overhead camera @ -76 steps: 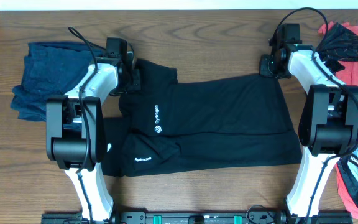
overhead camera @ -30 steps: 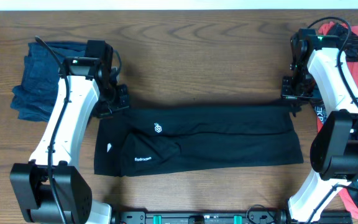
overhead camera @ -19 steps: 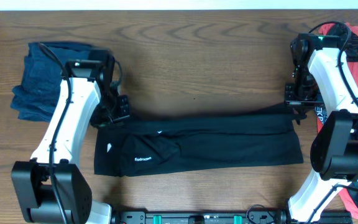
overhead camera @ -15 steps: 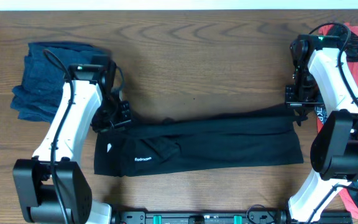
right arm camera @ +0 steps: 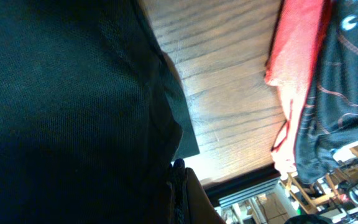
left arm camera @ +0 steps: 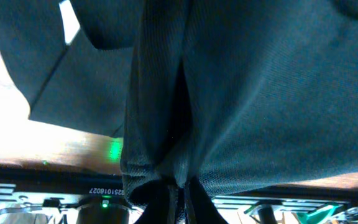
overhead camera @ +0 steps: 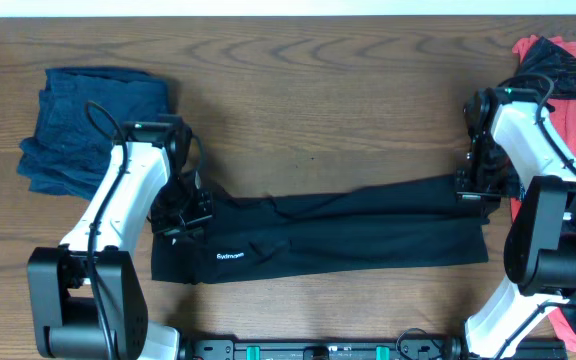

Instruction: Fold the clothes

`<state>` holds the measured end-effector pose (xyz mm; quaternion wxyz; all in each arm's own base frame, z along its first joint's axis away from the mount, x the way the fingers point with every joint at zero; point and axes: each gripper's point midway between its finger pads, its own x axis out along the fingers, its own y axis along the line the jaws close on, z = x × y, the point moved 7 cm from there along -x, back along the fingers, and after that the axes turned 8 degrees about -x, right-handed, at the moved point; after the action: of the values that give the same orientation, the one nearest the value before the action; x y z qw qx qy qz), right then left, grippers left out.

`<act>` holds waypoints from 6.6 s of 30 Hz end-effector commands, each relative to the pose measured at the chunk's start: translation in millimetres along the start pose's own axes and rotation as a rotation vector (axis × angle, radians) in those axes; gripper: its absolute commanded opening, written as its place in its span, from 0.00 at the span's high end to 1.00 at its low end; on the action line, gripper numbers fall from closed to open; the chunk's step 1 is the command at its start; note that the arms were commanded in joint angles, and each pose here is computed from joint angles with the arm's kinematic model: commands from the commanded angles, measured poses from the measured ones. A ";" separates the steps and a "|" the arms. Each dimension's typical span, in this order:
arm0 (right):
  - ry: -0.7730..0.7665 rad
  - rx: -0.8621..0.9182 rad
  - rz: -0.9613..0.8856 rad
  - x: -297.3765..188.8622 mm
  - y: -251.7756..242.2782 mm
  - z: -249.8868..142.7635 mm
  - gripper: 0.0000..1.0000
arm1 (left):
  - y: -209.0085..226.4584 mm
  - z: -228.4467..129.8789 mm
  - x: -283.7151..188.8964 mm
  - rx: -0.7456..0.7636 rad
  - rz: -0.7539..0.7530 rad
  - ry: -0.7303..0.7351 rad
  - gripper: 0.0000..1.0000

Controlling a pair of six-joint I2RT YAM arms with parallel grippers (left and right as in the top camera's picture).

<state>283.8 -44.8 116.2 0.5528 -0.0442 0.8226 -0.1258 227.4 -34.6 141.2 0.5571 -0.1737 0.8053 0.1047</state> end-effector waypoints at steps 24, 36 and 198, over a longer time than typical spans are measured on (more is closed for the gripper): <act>0.060 0.041 0.004 27.7 2.6 -20.6 0.77 | 9.1 -3.3 31.8 -0.001 0.019 0.025 0.64; -0.009 0.086 0.056 23.7 1.7 -12.9 0.78 | -3.2 1.3 -15.4 0.043 -0.083 -0.188 0.68; -0.478 -0.233 0.258 -15.3 181.5 15.9 0.82 | -74.8 1.8 -0.3 0.241 -0.146 -0.333 0.32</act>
<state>317.6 130.9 71.9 0.7284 -0.0394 0.6812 0.0627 259.7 -102.6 142.1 0.7057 -0.1453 0.6935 -0.0031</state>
